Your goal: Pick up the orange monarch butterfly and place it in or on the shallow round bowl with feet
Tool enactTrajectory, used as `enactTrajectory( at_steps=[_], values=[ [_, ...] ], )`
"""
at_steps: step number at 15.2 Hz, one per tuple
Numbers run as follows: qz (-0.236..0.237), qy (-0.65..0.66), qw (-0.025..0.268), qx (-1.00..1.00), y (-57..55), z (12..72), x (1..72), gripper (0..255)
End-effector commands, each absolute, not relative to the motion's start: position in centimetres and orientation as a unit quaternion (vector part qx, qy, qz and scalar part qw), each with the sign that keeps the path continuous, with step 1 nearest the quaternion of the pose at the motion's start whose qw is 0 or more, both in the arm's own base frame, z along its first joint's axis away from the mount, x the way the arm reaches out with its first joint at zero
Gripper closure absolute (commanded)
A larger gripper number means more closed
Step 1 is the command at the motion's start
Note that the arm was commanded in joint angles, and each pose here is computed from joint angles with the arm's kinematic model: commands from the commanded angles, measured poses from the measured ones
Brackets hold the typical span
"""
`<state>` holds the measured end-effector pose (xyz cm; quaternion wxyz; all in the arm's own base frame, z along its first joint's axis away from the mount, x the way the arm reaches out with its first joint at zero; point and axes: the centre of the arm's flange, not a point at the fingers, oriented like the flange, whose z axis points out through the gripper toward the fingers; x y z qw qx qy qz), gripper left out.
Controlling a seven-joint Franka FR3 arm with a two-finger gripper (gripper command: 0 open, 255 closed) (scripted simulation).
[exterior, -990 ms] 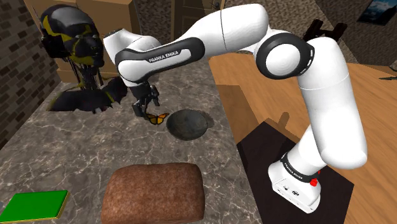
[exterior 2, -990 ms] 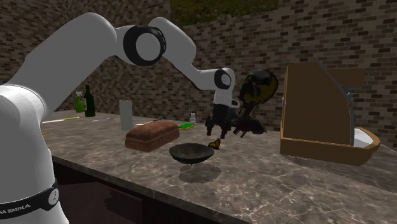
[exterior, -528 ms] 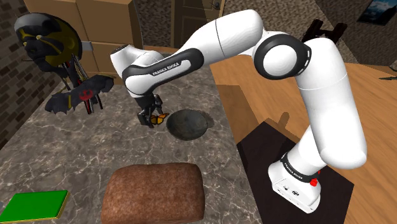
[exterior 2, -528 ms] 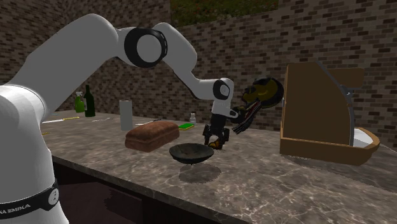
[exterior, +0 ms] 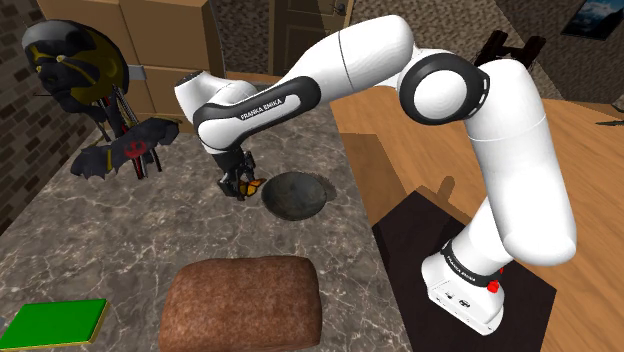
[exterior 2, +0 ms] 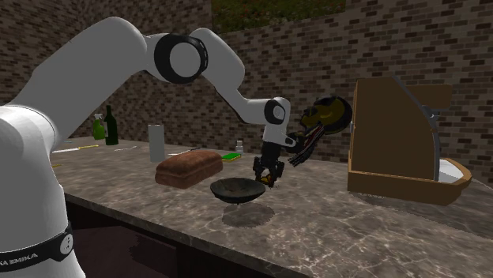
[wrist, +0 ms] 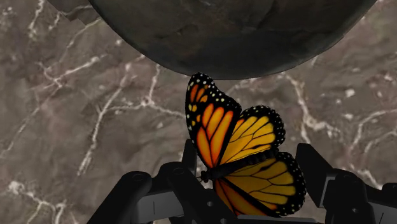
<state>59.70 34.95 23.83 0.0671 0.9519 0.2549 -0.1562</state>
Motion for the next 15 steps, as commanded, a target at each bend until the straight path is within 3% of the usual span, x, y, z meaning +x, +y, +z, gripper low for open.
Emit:
enactTrajectory(
  at_steps=[1, 8, 15],
  values=[
    [-0.156, 0.255, 0.067, 0.952, 35.0, 23.8, 59.7, 255],
    [-0.156, 0.255, 0.067, 0.952, 35.0, 23.8, 59.7, 255],
    [-0.156, 0.255, 0.067, 0.952, 35.0, 27.5, 59.7, 255]
  ],
)
